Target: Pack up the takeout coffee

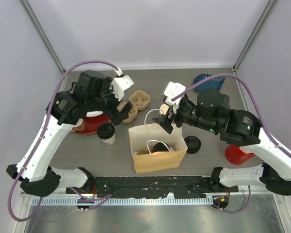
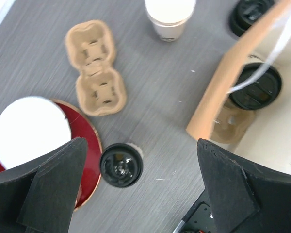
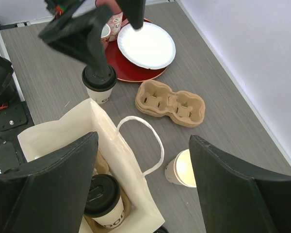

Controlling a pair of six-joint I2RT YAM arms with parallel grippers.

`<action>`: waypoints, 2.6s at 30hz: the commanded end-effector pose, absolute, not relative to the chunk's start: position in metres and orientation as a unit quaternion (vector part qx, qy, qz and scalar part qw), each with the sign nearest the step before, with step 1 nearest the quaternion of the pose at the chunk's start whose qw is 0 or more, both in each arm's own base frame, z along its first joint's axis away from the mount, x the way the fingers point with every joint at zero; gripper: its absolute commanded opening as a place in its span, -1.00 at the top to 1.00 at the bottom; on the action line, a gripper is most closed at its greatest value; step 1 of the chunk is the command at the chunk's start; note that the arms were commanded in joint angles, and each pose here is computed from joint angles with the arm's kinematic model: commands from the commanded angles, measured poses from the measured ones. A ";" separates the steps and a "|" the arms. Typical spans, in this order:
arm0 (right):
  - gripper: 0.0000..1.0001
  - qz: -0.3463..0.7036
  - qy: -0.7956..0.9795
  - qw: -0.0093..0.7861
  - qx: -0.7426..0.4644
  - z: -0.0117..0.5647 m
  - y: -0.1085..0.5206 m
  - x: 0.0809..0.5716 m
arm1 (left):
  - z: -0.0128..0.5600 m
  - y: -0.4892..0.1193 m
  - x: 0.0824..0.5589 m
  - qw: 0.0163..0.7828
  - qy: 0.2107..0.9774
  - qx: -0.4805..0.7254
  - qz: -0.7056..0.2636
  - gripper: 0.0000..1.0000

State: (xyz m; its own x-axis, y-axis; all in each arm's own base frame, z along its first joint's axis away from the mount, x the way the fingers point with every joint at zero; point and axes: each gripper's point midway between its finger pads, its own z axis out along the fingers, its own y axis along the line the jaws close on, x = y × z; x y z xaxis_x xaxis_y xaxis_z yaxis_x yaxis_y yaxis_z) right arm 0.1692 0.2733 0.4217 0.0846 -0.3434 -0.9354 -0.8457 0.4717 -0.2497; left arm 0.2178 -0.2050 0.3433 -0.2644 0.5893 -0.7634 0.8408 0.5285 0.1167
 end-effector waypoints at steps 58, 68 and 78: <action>-0.62 0.226 0.651 0.529 -0.496 0.379 0.271 0.156 | 0.149 -0.107 0.233 0.139 0.530 0.807 -0.222 0.03; -0.62 0.219 0.657 0.523 -0.497 0.375 0.271 0.158 | 0.135 -0.105 0.228 0.102 0.531 0.811 -0.224 0.26; -0.62 0.217 0.657 0.521 -0.500 0.373 0.272 0.159 | 0.133 -0.094 0.222 0.074 0.559 0.799 -0.209 1.00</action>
